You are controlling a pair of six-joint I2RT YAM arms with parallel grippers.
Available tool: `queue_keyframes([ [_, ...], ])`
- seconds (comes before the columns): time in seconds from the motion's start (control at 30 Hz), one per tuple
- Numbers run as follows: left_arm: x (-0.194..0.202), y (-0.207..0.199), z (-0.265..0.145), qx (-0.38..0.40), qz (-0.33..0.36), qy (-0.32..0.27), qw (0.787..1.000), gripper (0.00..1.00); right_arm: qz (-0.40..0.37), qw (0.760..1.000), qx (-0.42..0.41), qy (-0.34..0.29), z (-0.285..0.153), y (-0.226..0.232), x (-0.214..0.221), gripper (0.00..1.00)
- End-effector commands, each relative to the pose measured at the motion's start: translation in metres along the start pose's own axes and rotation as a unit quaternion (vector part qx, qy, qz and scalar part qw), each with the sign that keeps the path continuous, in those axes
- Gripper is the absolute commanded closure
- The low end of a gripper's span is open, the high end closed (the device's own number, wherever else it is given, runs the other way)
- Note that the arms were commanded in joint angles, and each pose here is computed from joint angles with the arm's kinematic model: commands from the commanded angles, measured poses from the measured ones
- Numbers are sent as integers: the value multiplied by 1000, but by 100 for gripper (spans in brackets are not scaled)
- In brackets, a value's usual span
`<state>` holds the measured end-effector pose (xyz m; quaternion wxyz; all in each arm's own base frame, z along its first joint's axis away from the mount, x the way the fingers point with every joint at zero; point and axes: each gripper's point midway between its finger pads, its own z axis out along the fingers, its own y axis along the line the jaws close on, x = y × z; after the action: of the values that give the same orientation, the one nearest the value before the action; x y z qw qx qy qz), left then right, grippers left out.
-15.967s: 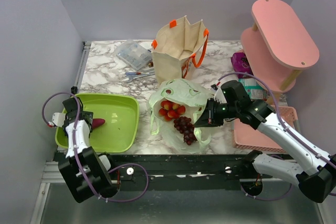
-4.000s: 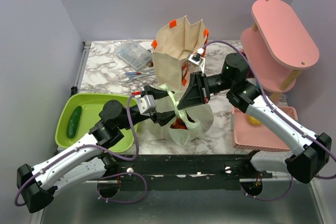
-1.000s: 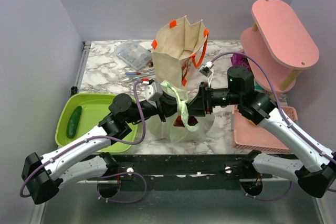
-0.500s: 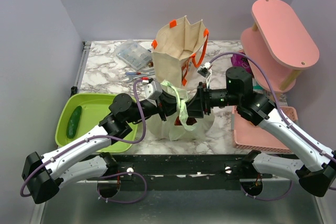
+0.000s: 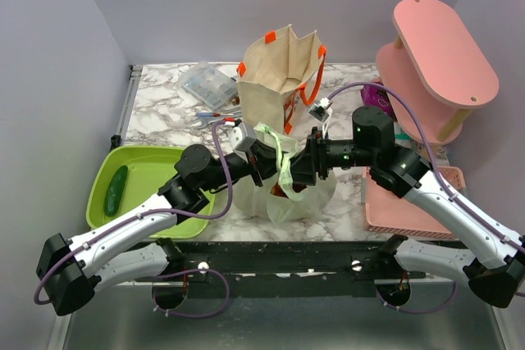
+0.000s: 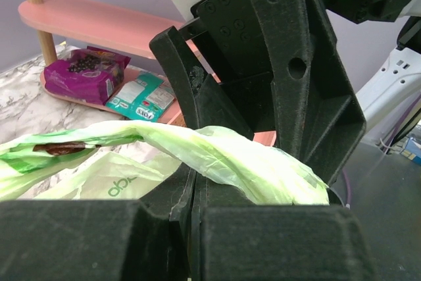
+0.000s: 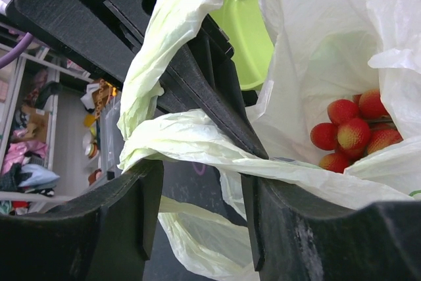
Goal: Place the food into the grocery bag and tie it
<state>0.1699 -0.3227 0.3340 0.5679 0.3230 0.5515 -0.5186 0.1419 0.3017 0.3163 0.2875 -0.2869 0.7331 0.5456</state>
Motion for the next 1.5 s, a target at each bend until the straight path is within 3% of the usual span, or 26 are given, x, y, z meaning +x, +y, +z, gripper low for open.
queue_keyframes([
  [0.0, 2, 4, 4, -16, -22, 5, 1000, 100, -32, 999, -14, -35, 4, 13, -16, 41],
  [0.6, 9, 4, 7, -46, -88, 9, 995, 100, -10, 990, 73, -120, 8, -6, -40, 41],
  [1.23, 9, 1, 6, -56, -100, 13, 993, 100, 0, 987, 100, -128, 13, -10, -35, 99],
  [1.47, 12, 5, 3, -71, -98, 17, 993, 100, 11, 987, 107, -121, 7, -11, -25, 99],
])
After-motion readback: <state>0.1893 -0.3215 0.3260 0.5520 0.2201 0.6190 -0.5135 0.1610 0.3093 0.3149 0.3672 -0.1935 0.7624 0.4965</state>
